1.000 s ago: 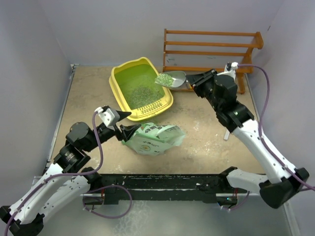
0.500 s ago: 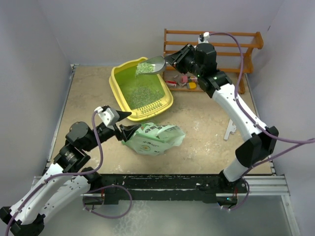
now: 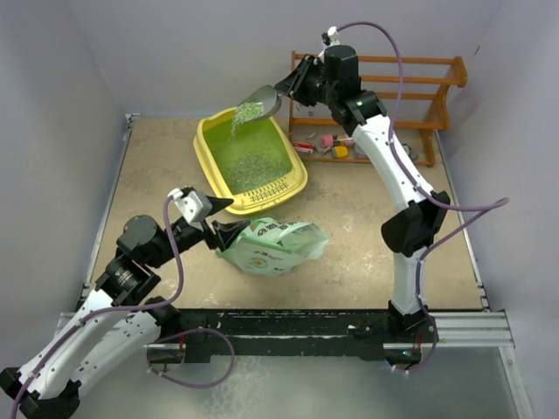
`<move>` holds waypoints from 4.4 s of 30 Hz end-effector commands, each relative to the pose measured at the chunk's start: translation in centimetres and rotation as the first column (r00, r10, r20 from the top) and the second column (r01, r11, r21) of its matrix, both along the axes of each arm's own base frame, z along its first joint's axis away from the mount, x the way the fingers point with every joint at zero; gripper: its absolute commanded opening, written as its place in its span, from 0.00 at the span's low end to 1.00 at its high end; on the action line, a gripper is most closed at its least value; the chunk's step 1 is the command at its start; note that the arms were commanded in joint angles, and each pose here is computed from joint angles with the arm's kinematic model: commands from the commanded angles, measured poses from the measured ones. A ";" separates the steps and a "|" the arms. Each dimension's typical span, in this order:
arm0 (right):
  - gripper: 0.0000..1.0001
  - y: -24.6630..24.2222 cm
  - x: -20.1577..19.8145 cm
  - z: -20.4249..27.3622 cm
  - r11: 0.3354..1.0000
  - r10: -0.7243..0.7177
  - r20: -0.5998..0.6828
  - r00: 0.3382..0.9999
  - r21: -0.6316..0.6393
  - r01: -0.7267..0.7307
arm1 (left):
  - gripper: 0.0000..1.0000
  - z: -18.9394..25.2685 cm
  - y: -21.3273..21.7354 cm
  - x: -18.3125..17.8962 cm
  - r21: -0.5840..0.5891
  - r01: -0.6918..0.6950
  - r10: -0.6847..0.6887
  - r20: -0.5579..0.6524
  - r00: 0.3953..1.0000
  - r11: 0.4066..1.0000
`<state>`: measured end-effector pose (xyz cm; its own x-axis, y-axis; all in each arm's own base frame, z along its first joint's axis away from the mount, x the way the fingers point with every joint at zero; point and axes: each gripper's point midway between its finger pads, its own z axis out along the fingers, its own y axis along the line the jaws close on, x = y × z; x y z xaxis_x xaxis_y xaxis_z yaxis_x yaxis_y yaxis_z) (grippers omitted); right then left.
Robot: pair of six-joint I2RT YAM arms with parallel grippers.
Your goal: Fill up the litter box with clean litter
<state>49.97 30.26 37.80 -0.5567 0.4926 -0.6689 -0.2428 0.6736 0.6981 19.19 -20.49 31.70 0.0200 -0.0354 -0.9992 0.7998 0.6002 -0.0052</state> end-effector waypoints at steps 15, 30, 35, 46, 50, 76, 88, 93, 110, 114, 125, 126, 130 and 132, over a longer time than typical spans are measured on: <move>0.00 -0.2 3.3 -3.1 0.941 0.147 0.152 0.977 -0.327 -0.091 | 0.68 2.3 -0.2 -0.5 -0.049 0.034 -0.032 0.051 0.998 0.998; 0.00 -1.2 5.3 -3.8 0.847 0.178 0.269 0.947 -0.531 -0.009 | 0.68 2.2 -0.2 -0.3 -0.045 0.039 -0.036 0.049 0.998 0.998; 0.00 0.3 3.8 -2.2 0.790 0.239 0.351 0.905 -0.613 0.029 | 0.68 2.1 -0.2 -0.2 -0.043 0.038 -0.036 0.049 0.998 0.998; 0.00 -3.2 -4.4 7.1 0.849 0.181 0.430 0.885 -0.522 0.080 | 0.71 2.5 0.0 -0.4 -0.052 0.055 -0.052 0.067 0.996 0.997; 0.00 -6.7 -9.8 9.6 0.871 0.131 0.432 0.892 -0.479 0.104 | 0.84 2.7 0.0 -0.7 -0.046 0.068 -0.064 0.080 0.995 0.997; 0.00 -16.1 -32.2 -3.5 0.953 0.106 0.086 0.991 -0.292 -0.077 | 0.84 0.4 1.1 -6.5 0.108 0.237 -0.233 -0.049 0.971 0.965; 0.00 -14.2 -30.2 -5.5 0.949 0.140 0.063 0.988 -0.292 -0.115 | 0.87 -1.4 1.2 -6.8 0.102 0.234 -0.226 -0.082 0.971 0.967; 0.00 -13.8 -29.3 -5.4 0.942 0.148 0.063 0.987 -0.313 -0.121 | 0.85 -2.3 0.1 -5.0 0.122 0.241 -0.227 -0.117 0.967 0.963; 0.00 -11.5 -27.3 -9.0 0.933 0.194 -0.002 0.981 -0.307 -0.185 | 0.66 -5.6 -3.6 -2.2 0.072 0.331 -0.308 -0.229 0.924 0.941; 0.00 -10.9 -26.9 -9.6 0.938 0.200 0.000 0.980 -0.289 -0.191 | 0.37 -4.7 -3.4 -2.0 0.050 0.303 -0.289 -0.189 0.939 0.952; 0.00 -8.4 -26.0 -10.4 0.943 0.222 0.062 0.973 -0.268 -0.198 | 0.00 -3.4 -4.0 -2.2 -0.028 0.319 -0.319 -0.165 0.933 0.947; 0.00 -8.0 -26.1 -10.6 0.938 0.231 0.058 0.971 -0.278 -0.206 | 0.00 -3.4 -4.0 -2.2 -0.028 0.321 -0.322 -0.166 0.932 0.947; 0.00 -6.5 -25.9 -11.7 0.922 0.231 0.061 0.971 -0.333 -0.198 | 0.00 -3.0 -3.9 -2.5 -0.028 0.325 -0.325 -0.146 0.934 0.945; 0.00 -6.1 -25.4 -12.4 0.913 0.221 0.059 0.973 -0.362 -0.186 | 0.00 -2.6 -3.6 -2.6 -0.032 0.313 -0.314 -0.127 0.941 0.949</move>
